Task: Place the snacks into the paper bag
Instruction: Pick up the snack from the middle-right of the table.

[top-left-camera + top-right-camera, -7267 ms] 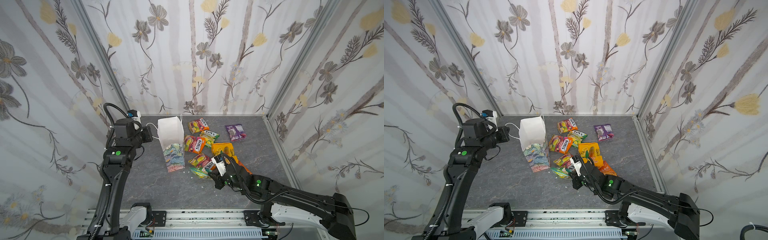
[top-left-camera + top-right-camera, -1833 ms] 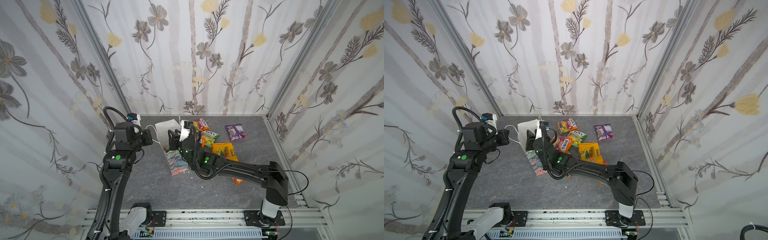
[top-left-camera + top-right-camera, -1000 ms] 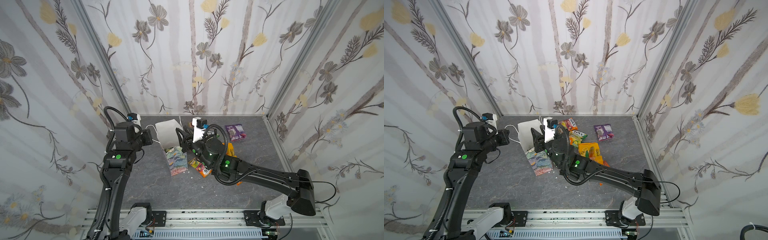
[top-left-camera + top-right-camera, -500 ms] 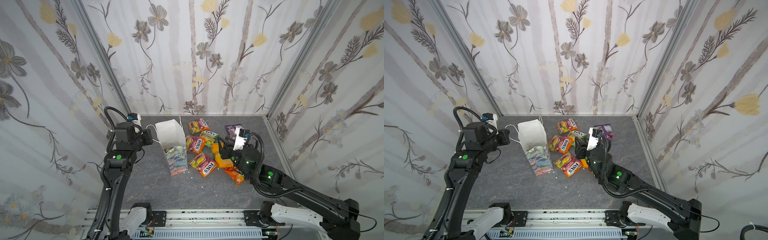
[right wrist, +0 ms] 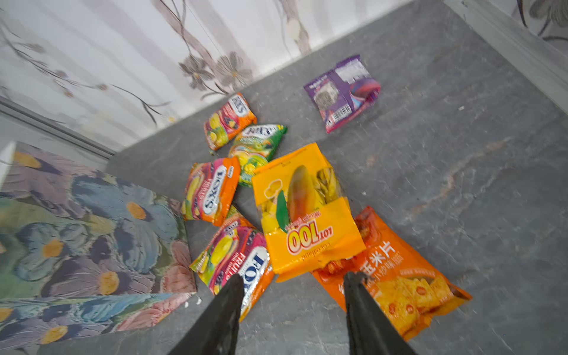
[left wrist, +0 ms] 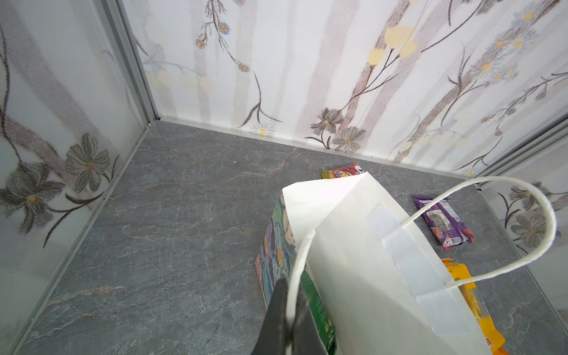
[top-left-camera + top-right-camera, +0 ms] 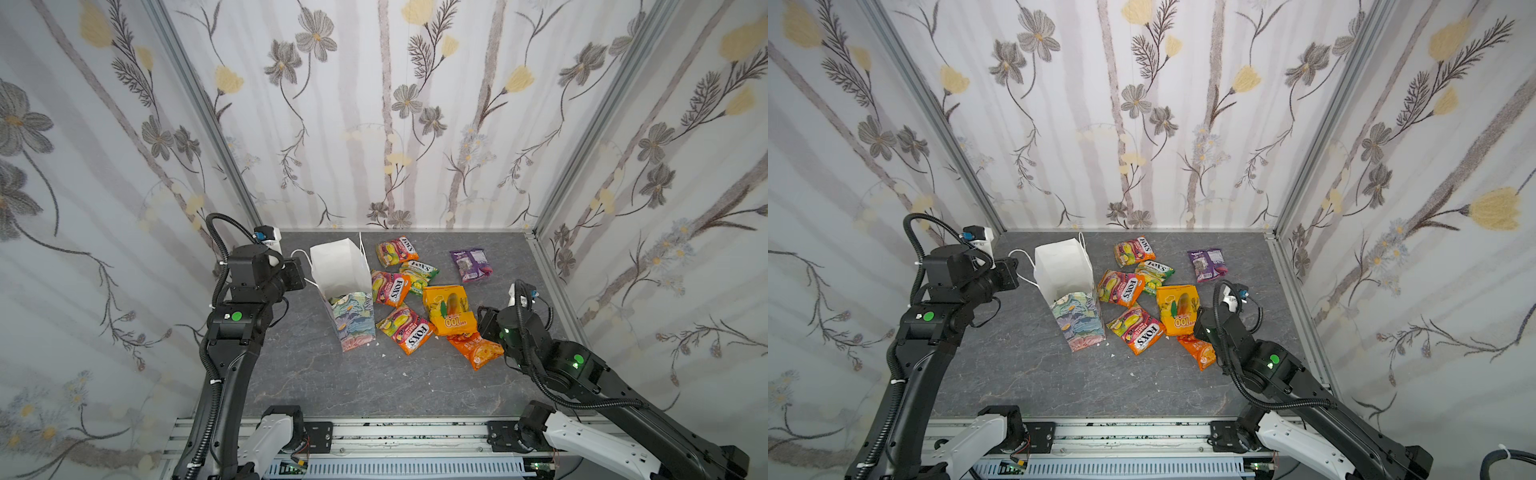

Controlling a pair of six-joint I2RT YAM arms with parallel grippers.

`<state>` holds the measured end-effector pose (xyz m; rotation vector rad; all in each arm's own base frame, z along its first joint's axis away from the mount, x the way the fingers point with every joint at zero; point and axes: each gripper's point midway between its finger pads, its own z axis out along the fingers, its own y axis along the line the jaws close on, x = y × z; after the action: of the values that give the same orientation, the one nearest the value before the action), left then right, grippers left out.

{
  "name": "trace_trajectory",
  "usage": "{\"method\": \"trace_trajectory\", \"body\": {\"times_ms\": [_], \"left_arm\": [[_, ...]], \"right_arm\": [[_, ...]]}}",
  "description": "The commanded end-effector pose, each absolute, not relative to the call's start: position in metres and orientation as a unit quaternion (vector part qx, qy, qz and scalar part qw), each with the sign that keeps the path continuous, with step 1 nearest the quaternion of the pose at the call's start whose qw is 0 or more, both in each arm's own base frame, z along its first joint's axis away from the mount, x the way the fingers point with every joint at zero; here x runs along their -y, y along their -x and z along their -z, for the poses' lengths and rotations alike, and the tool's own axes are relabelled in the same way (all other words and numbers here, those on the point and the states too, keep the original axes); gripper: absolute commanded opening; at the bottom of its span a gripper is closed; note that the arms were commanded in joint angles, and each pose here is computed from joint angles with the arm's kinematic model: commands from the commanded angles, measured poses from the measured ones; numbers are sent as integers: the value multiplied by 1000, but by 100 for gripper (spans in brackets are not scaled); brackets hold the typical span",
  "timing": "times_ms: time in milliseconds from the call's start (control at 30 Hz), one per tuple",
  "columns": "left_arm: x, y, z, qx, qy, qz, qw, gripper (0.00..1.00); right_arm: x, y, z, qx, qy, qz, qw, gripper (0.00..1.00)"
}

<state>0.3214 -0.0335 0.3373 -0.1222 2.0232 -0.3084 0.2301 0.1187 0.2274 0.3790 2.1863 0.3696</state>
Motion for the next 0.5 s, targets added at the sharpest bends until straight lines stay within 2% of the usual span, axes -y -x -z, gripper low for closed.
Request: {"method": "trace_trajectory", "body": {"times_ms": [0,133,333,467], "left_arm": [[33,-322,-345,-837,48,125,530,1],[29,-321,-346,-839,51,113,530,1],[29,-317,-345,-836,51,115,534,2],[30,-314,-346,-833,50,115,538,2]], "right_arm": [[-113,-209,-186,-919,-160,-122,339,56],[-115,-202,-160,-937,-163,-124,282,58],[-110,-195,-139,-939,-194,-137,251,58],[-106,-180,-107,-951,-194,-119,210,60]]}}
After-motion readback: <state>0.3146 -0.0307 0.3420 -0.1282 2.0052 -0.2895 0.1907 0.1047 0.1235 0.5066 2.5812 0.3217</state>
